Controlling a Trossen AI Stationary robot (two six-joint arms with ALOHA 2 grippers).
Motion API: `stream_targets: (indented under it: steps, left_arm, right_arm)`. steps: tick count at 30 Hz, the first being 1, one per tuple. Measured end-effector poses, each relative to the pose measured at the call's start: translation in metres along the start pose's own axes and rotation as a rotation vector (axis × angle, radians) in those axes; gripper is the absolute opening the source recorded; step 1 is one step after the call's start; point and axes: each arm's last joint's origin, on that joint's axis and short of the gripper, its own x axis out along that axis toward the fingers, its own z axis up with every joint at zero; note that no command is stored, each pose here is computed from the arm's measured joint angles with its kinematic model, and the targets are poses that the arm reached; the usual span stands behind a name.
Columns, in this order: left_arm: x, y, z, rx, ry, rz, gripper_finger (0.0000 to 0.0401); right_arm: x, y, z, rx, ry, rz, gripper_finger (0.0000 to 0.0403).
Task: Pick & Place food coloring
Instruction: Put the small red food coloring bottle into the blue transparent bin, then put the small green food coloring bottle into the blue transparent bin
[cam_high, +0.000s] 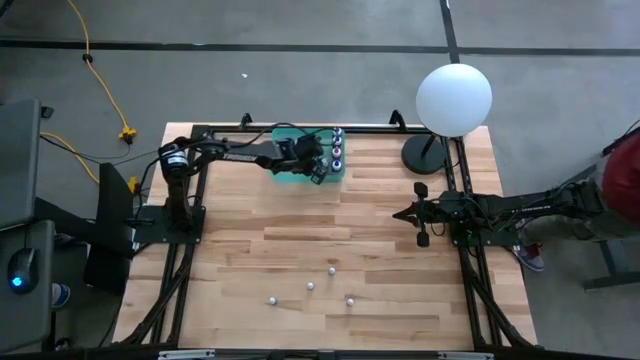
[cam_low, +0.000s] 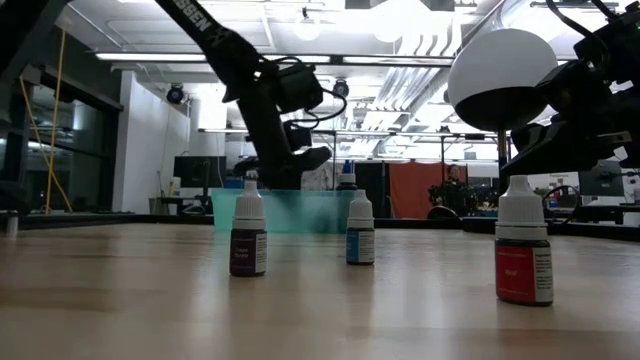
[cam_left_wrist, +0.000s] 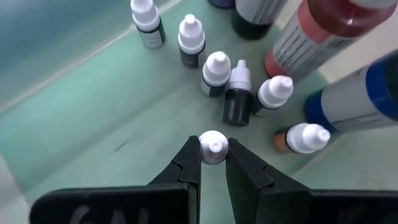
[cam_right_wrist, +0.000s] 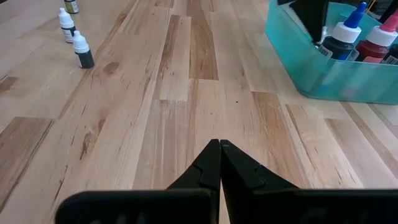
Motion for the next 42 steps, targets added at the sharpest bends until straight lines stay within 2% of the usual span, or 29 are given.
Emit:
stream_targets:
  steps: [11,24,33,42]
  left_arm:
    - [0.001,-0.003,-0.007,-0.018,0.004,-0.027,0.0038]
    - [0.002,-0.004,-0.008,-0.014,0.033,-0.074,0.0113]
    - [0.001,-0.004,-0.007,0.035,0.029,-0.078,0.0117]
    - [-0.024,0.009,0.01,0.011,-0.034,-0.094,0.0117]
  right_arm:
    - [0.0,0.0,0.0,0.0,0.0,0.0,0.0]
    - [0.0,0.0,0.0,0.0,0.0,0.0,0.0]
    - [0.0,0.0,0.0,0.0,0.0,0.0,0.0]
    - [0.0,0.0,0.0,0.0,0.001,0.0,0.0]
